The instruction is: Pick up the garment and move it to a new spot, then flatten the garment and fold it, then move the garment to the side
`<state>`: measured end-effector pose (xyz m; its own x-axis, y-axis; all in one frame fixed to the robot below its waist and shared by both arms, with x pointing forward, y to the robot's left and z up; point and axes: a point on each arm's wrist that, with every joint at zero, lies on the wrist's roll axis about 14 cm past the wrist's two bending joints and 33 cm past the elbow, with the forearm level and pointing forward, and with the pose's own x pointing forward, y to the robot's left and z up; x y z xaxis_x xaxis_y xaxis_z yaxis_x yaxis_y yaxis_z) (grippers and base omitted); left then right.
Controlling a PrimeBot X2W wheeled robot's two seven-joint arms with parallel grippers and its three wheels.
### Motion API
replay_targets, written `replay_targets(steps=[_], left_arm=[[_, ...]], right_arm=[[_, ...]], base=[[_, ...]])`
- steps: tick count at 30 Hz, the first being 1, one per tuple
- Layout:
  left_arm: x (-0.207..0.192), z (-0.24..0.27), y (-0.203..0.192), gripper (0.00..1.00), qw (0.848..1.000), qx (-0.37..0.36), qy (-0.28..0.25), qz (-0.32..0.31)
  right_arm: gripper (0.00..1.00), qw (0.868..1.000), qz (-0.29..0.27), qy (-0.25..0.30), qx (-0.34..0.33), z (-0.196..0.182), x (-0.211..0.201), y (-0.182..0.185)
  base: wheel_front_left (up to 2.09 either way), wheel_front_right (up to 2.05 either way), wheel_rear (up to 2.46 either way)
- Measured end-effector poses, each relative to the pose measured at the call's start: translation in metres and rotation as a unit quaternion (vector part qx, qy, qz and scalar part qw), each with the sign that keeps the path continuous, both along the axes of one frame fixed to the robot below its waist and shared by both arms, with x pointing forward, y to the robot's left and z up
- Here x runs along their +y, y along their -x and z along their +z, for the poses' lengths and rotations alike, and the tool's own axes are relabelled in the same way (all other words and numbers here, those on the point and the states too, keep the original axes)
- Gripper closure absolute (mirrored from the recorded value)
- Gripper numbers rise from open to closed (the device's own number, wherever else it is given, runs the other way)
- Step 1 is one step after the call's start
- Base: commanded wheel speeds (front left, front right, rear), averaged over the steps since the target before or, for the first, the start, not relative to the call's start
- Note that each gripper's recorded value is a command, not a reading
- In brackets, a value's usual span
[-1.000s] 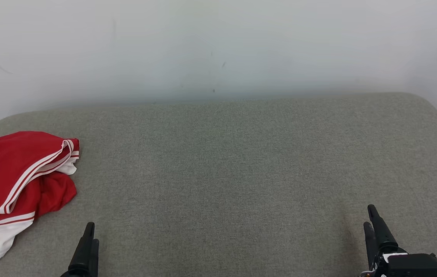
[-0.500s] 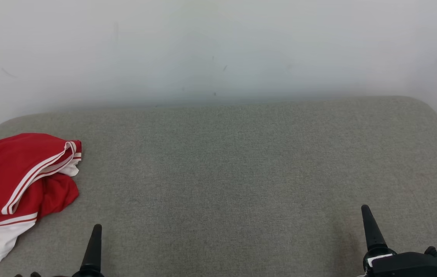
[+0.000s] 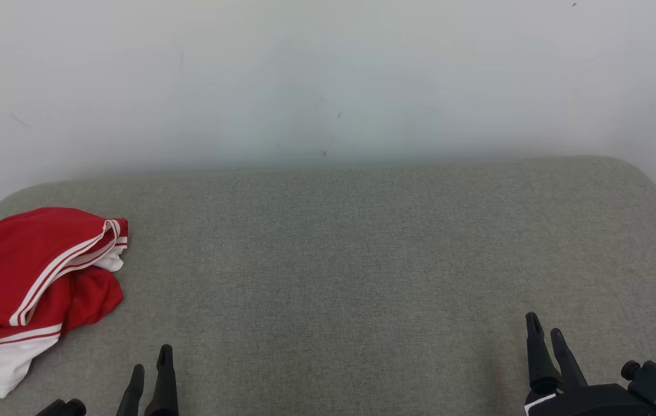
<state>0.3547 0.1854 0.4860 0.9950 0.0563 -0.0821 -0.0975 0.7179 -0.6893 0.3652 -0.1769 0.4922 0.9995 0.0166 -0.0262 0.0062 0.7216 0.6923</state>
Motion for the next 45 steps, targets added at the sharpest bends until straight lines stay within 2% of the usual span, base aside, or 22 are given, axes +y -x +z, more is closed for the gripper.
replay_targets(steps=[18, 45], left_arm=[[-0.001, 0.009, 0.008, 0.0, 0.991, -0.02, -0.13, -0.001], [-0.004, 0.01, 0.012, 0.0, 0.964, -0.034, -0.263, -0.009]], right_arm=[[0.0, 0.993, 0.016, 0.116, -0.009, -0.003, 0.007, 0.007], [0.0, 0.968, 0.05, 0.244, -0.012, -0.016, 0.02, 0.009]], base=[[0.0, 0.0, 0.0], [0.0, 0.0, 0.0]])
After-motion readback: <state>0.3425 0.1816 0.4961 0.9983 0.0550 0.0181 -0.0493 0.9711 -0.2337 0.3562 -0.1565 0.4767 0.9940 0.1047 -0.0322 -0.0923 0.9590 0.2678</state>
